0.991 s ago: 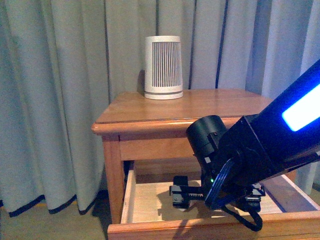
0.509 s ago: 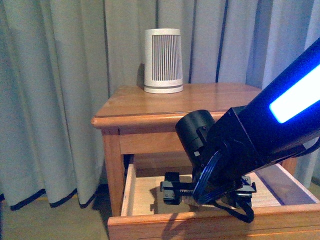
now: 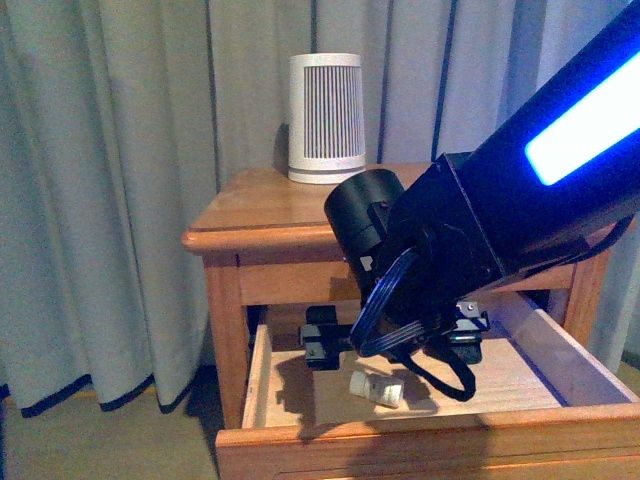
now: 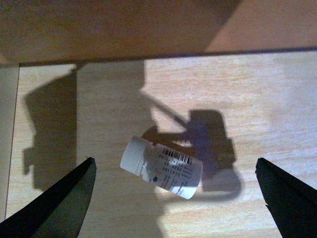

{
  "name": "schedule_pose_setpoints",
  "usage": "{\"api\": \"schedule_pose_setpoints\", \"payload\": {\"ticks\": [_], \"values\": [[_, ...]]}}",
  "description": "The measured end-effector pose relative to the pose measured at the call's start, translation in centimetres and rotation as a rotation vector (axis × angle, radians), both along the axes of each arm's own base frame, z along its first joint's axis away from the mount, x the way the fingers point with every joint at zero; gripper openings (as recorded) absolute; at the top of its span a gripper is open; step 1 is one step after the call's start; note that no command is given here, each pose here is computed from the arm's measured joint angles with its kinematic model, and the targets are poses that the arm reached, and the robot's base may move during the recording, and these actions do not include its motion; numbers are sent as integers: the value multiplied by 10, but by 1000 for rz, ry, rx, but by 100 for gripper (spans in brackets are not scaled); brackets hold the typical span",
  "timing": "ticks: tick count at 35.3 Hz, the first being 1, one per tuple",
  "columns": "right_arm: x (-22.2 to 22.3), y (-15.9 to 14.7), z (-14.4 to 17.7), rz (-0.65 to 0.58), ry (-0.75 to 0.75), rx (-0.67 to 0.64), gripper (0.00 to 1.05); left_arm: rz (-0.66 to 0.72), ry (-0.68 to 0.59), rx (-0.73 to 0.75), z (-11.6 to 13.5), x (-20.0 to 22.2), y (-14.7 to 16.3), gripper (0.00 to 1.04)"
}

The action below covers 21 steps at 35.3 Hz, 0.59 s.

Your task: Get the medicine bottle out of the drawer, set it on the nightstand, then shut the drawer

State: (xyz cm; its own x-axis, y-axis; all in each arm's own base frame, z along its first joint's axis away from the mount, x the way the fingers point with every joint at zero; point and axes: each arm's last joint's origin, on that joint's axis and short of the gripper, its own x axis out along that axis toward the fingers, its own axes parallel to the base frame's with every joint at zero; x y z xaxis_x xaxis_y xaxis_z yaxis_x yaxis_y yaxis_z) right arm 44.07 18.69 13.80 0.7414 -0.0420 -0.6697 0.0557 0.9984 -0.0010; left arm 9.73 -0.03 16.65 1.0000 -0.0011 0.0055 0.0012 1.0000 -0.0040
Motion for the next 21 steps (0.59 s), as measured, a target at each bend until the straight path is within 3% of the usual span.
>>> {"api": "schedule_pose_setpoints", "payload": {"ticks": [11,21], "values": [[6,3,-4,87,9,-34,98,0,0,0,0,0,0,98],[18,9,-23,260,46,-94,98,1,0,0,0,0,0,98]]}}
